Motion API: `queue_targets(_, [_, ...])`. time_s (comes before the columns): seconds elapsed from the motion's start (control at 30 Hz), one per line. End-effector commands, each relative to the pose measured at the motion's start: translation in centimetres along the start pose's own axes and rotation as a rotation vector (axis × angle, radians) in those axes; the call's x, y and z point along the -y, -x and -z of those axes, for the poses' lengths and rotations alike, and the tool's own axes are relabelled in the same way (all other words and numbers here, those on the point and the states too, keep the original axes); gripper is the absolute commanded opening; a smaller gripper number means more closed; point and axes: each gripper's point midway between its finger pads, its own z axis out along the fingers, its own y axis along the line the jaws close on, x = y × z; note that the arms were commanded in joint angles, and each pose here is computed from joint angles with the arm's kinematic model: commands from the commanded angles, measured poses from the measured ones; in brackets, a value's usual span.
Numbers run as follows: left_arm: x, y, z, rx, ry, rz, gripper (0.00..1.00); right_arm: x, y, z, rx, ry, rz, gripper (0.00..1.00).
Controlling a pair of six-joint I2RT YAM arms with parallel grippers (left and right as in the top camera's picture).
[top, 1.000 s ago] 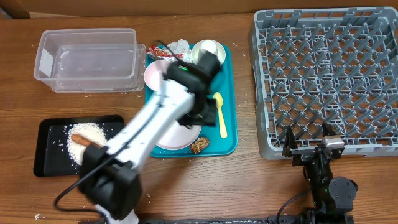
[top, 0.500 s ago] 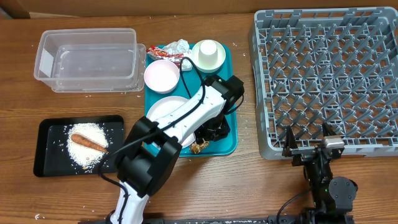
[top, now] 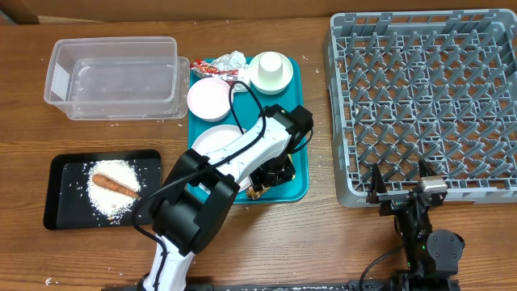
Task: Sort waste into correct bins and load items into the dishwasher
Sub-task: 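Lower the left gripper onto the brown food scrap and grasp it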
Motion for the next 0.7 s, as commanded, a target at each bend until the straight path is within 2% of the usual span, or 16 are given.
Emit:
queue_targets(0.0, [-0.2,0.1,-1.1,0.013,0.015,0.022,0.5,0.4,-0.2,0.0,0.003,-0.017,-0.007,1.0])
queue_targets(0.1, [-0.2,0.1,-1.1,0.013,0.014,0.022,0.49,0.4,-0.2,0.0,0.003,-0.017,-0.007,1.0])
queue_targets(0.3, [0.2,-0.2,-0.9,-0.009,-0.005,-0.014,0.37,0.4,-0.2,0.0,0.003,-0.017,-0.007,1.0])
queue_targets(0.67, [2.3,0.1,4.1,-0.002,-0.088,-0.137,0.33,0.4,-0.2,0.0,0.003,-0.017,-0.007,1.0])
